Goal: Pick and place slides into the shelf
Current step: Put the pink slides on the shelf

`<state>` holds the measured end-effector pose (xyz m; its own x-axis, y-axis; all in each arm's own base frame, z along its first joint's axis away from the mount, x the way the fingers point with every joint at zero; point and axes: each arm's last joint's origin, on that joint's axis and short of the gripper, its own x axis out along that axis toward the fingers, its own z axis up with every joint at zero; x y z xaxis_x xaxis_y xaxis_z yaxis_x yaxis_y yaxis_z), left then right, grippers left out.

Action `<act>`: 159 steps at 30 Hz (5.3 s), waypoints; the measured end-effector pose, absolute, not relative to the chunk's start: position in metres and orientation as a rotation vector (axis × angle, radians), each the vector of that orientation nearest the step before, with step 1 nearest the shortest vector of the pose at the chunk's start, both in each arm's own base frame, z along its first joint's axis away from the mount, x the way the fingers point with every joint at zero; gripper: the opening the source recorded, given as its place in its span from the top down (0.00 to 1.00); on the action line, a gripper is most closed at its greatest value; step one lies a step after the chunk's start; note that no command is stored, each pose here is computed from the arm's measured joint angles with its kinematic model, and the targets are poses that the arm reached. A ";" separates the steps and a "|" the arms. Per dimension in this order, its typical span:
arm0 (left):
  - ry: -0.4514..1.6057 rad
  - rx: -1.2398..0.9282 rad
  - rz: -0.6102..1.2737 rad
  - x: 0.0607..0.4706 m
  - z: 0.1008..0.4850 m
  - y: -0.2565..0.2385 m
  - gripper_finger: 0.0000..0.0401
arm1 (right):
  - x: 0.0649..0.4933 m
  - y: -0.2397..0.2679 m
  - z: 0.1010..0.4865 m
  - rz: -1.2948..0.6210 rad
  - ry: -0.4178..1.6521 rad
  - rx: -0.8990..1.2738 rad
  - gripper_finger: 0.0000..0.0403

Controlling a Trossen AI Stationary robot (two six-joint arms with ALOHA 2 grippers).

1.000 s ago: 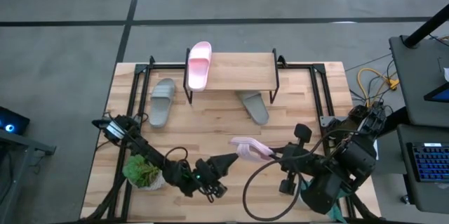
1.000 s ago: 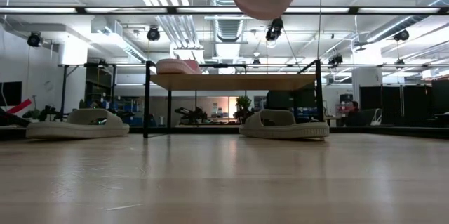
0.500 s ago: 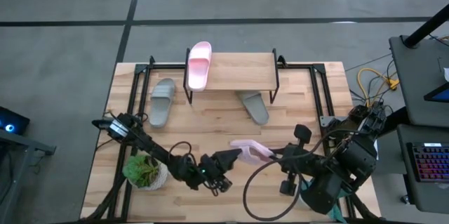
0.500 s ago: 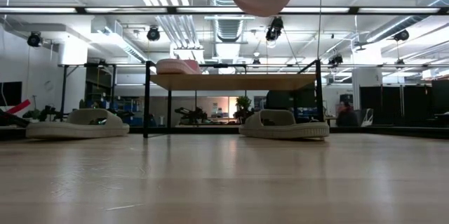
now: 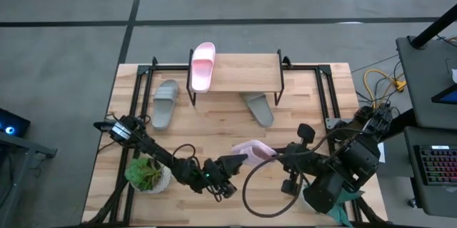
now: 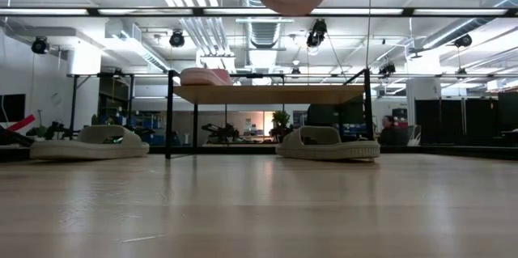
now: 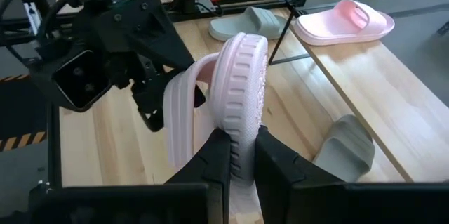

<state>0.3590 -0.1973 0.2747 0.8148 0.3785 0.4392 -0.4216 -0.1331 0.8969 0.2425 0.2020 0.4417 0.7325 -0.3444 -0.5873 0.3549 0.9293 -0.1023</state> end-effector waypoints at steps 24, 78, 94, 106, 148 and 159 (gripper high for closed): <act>0.049 1.396 0.774 0.355 0.299 -0.194 1.00 | 0.241 0.198 0.443 -0.345 0.679 -0.101 0.78; 0.149 0.348 1.325 0.347 0.399 0.046 1.00 | 0.182 0.248 0.390 -0.395 0.397 -0.642 0.84; 0.409 0.564 1.439 0.368 0.375 0.106 1.00 | 0.175 0.232 0.290 -0.482 0.427 -0.759 0.84; 0.395 0.561 1.409 0.374 0.361 0.126 1.00 | 0.144 0.173 0.295 -0.510 0.447 -0.606 0.91; 0.349 0.508 1.388 0.370 0.351 0.134 1.00 | 0.031 0.006 0.344 -0.056 0.062 -0.223 0.98; 0.352 0.511 1.388 0.370 0.351 0.134 1.00 | 0.041 0.054 0.363 0.127 0.065 -0.212 0.98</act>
<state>0.3697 0.1344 0.3511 0.1580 0.9856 0.0605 -0.8380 0.1014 0.5362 0.0410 0.0543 0.3626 0.9899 0.1186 -0.0774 -0.1322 0.9697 -0.2054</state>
